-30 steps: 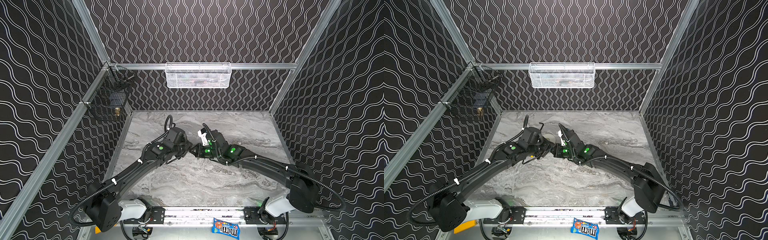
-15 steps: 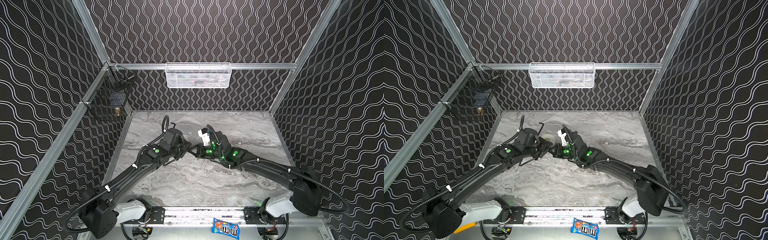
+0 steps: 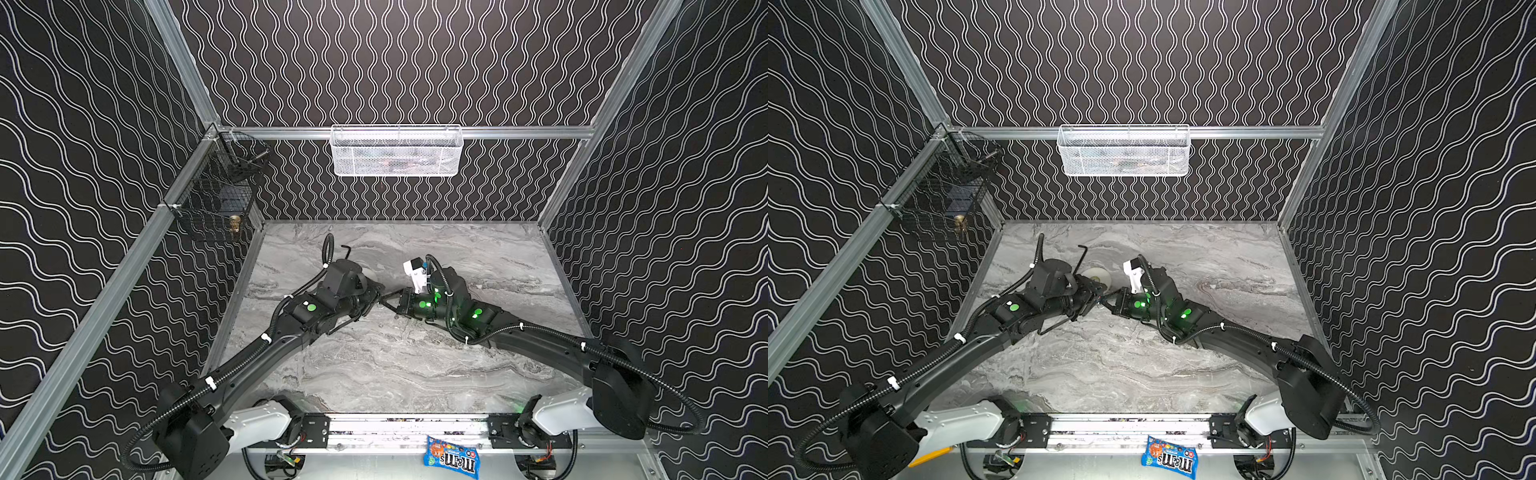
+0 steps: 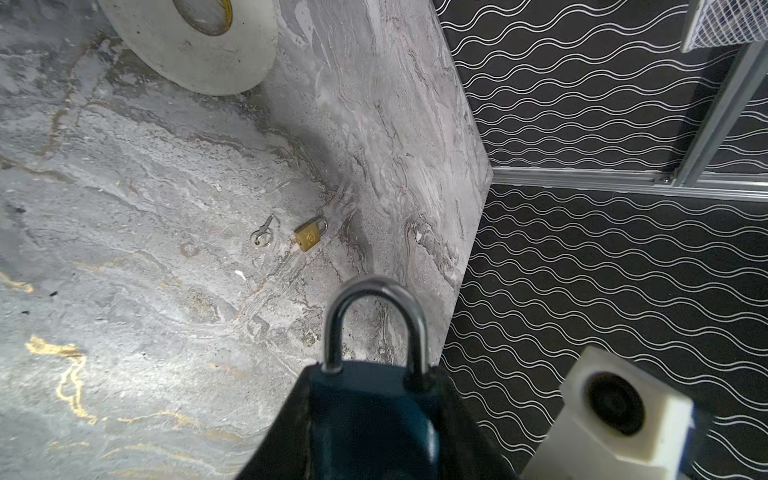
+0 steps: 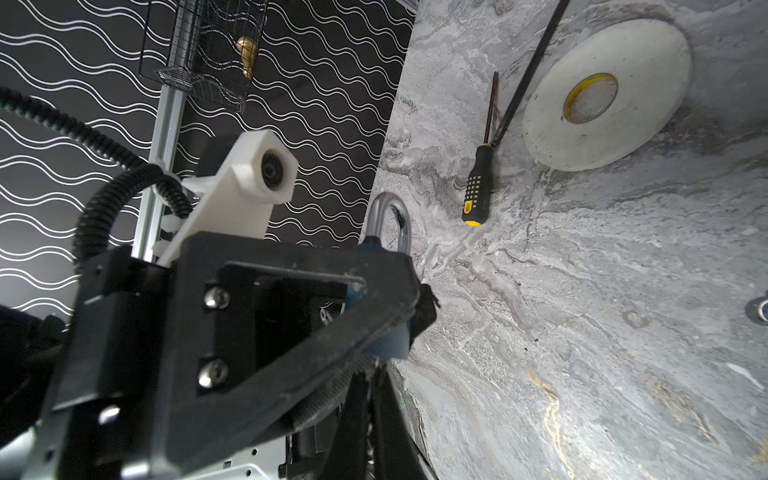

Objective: Unlock with the key

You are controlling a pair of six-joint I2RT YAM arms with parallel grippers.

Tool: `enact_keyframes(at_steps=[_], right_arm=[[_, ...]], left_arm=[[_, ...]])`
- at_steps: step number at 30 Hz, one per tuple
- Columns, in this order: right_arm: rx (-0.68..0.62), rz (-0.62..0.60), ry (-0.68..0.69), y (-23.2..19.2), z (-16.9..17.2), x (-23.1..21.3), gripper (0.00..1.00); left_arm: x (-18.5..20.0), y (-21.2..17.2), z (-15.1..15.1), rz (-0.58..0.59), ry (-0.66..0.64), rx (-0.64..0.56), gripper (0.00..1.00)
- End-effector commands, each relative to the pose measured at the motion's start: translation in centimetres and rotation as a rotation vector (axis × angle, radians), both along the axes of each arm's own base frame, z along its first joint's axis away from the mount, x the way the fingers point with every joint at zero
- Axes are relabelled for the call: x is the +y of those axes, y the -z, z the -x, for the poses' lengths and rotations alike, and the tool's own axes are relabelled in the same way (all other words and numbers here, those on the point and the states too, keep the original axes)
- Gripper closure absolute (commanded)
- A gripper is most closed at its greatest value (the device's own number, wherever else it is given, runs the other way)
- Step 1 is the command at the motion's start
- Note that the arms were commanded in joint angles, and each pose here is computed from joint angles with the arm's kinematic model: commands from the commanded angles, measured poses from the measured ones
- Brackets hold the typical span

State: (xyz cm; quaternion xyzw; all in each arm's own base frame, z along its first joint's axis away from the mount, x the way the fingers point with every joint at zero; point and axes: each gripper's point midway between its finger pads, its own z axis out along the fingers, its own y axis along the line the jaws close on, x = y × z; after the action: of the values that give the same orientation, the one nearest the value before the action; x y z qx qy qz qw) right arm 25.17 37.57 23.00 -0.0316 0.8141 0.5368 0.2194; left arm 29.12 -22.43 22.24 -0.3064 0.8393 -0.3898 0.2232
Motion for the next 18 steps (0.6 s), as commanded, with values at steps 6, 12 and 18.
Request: enact_keyframes(at_steps=[6, 12, 18], right_arm=[[0.096, -0.028, 0.051, 1.0, 0.0, -0.6, 1.0], [0.136, -0.067, 0.076, 1.0, -0.1, -0.6, 1.0], [0.158, -0.097, 0.104, 0.8, -0.1, -0.7, 1.0]], left_arm=[[0.0, -3.7, -1.1, 0.126, -0.07, -0.111, 0.89], [-0.2, -4.7, -1.2, 0.158, -0.089, -0.131, 0.94], [-1.3, -5.8, -1.1, 0.197, -0.088, -0.157, 0.96]])
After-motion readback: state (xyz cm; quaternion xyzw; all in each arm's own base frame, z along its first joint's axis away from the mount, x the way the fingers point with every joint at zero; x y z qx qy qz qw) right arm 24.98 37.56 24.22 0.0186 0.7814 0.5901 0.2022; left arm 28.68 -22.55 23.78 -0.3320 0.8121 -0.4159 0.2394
